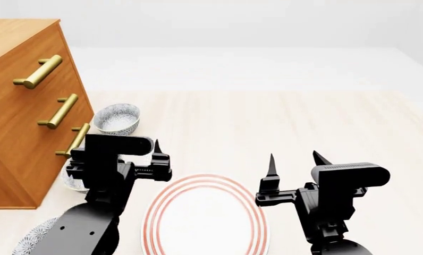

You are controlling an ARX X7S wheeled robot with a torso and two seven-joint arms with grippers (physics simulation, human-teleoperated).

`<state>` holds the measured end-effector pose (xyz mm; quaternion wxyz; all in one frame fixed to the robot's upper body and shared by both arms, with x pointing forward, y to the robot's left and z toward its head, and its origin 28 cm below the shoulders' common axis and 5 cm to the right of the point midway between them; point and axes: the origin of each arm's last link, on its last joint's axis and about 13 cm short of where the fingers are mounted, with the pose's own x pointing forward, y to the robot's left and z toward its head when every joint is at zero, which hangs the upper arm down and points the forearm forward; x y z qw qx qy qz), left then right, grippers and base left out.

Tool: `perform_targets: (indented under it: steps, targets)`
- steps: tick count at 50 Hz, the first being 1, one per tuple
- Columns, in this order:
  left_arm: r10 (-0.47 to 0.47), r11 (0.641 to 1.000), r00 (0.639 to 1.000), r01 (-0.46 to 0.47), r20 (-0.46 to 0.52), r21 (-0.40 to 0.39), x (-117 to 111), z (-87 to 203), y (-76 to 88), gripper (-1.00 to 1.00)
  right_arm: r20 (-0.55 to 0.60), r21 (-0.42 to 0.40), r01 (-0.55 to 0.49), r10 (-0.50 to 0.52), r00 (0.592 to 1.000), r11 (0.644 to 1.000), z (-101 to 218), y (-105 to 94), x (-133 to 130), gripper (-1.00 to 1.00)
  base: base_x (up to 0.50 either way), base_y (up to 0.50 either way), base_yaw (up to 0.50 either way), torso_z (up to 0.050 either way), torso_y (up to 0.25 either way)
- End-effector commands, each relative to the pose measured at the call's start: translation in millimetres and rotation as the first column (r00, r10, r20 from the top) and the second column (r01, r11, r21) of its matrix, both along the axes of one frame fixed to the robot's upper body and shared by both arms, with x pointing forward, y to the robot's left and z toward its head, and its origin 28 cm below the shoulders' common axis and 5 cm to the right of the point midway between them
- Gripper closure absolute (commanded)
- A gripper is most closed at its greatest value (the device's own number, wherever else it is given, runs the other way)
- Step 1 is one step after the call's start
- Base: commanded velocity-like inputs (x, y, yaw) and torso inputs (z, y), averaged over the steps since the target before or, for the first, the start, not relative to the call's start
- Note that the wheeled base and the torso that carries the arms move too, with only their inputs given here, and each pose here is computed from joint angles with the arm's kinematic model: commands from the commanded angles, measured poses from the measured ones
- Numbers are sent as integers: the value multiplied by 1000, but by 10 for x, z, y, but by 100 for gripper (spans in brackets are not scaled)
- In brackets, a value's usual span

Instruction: Put the bowl in the middle on the plate.

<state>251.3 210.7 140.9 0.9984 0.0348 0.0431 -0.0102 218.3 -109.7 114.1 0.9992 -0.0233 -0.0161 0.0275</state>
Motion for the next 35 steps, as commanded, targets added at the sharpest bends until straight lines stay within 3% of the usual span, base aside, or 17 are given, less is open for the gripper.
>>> perform_targets:
  steps: [1, 8, 16, 18, 21, 23, 28, 30, 31, 35]
  targets:
    - [-16, 999, 992, 22, -128, 46, 148, 432, 32, -100, 8, -2, -3, 3, 1000, 1000, 3, -16, -19, -100, 0, 0, 0, 0, 0]
    - [-13, 995, 955, 41, -298, 86, 356, 662, 69, -100, -1, 7, -16, 16, 1000, 1000, -44, -12, -23, -100, 0, 0, 0, 0, 0]
    - [3, 991, 945, 40, -328, 126, 512, 880, 68, -100, -7, 20, -17, 17, 1000, 1000, -82, -24, -16, -100, 0, 0, 0, 0, 0]
    - [-16, 983, 945, 74, -326, 167, 522, 927, 65, -100, -8, 26, -18, 19, 1000, 999, -88, -26, -17, -100, 0, 0, 0, 0, 0]
    - [-13, 986, 942, 68, -336, 153, 558, 966, 64, -100, -5, 33, -27, 27, 1000, 999, -91, -26, -20, -100, 0, 0, 0, 0, 0]
    - [8, 994, 937, 30, -349, 103, 602, 1002, 71, -100, -6, 36, -30, 31, 1000, 999, -99, -26, -25, -100, 0, 0, 0, 0, 0]
    - [27, 994, 925, 13, -379, 104, 659, 1001, 104, -100, -13, 41, -26, 26, 1000, 999, -133, -33, -30, -100, 0, 0, 0, 0, 0]
    - [40, 995, 914, 0, -405, 98, 672, 993, 110, -100, -15, 42, -26, 27, 1000, 999, -138, -34, -28, -100, 0, 0, 0, 0, 0]
    - [64, 997, 887, -35, -457, 72, 719, 978, 124, -100, -17, 44, -26, 27, 999, 999, -147, -34, -24, -100, 0, 0, 0, 0, 0]
    - [57, 995, 844, -5, -534, 97, 747, 973, 155, -100, -16, 44, -29, 30, 999, 999, -144, -31, -20, -100, 0, 0, 0, 0, 0]
